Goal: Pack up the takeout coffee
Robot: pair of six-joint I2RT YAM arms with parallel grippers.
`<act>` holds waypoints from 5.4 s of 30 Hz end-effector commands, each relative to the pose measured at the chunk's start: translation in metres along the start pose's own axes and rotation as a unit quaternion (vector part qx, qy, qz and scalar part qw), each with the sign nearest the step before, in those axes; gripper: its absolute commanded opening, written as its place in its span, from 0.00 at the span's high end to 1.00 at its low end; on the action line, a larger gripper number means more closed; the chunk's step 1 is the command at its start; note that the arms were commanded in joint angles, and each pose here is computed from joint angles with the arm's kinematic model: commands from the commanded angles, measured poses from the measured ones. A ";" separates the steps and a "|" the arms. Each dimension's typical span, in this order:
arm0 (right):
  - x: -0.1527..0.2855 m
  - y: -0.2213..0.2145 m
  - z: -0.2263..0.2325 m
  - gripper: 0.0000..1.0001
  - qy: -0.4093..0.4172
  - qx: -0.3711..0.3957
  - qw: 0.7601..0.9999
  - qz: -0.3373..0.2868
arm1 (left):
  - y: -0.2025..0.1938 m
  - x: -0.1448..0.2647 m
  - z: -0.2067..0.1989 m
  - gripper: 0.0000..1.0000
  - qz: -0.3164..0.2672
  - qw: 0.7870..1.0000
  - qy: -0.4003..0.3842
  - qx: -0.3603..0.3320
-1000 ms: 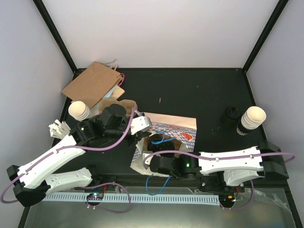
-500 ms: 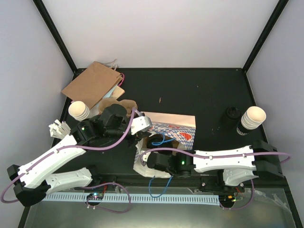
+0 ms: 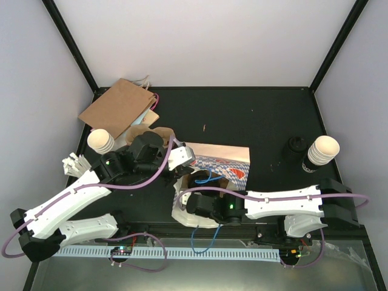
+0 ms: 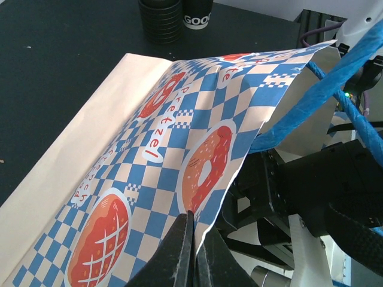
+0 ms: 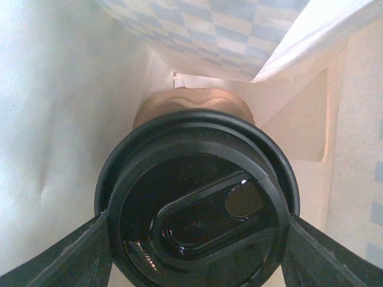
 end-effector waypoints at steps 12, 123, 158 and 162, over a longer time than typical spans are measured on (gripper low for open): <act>0.013 0.020 -0.017 0.41 -0.008 -0.027 0.999 0.040 | 0.014 0.002 -0.003 0.98 -0.009 1.000 -0.001 0.013; 0.001 -0.032 -0.040 0.39 -0.040 0.009 0.999 0.034 | 0.055 0.004 -0.011 0.99 0.046 0.977 -0.083 0.192; 0.029 -0.008 0.012 0.41 0.319 -0.002 0.946 -0.052 | 0.034 -0.036 0.050 0.98 0.125 0.897 -0.187 0.381; 0.020 -0.012 0.004 0.41 0.321 -0.025 0.945 -0.050 | 0.035 -0.045 0.068 0.90 0.123 0.894 -0.172 0.394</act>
Point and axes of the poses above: each gripper's point midway between its finger pads, its own x axis back along the fingers, its own z axis along the line the jaws close on, y = z × x, the point moved 6 cm from there along x, back along the fingers, and after that the axes turned 13 degrees about x, right-handed, at the moved point
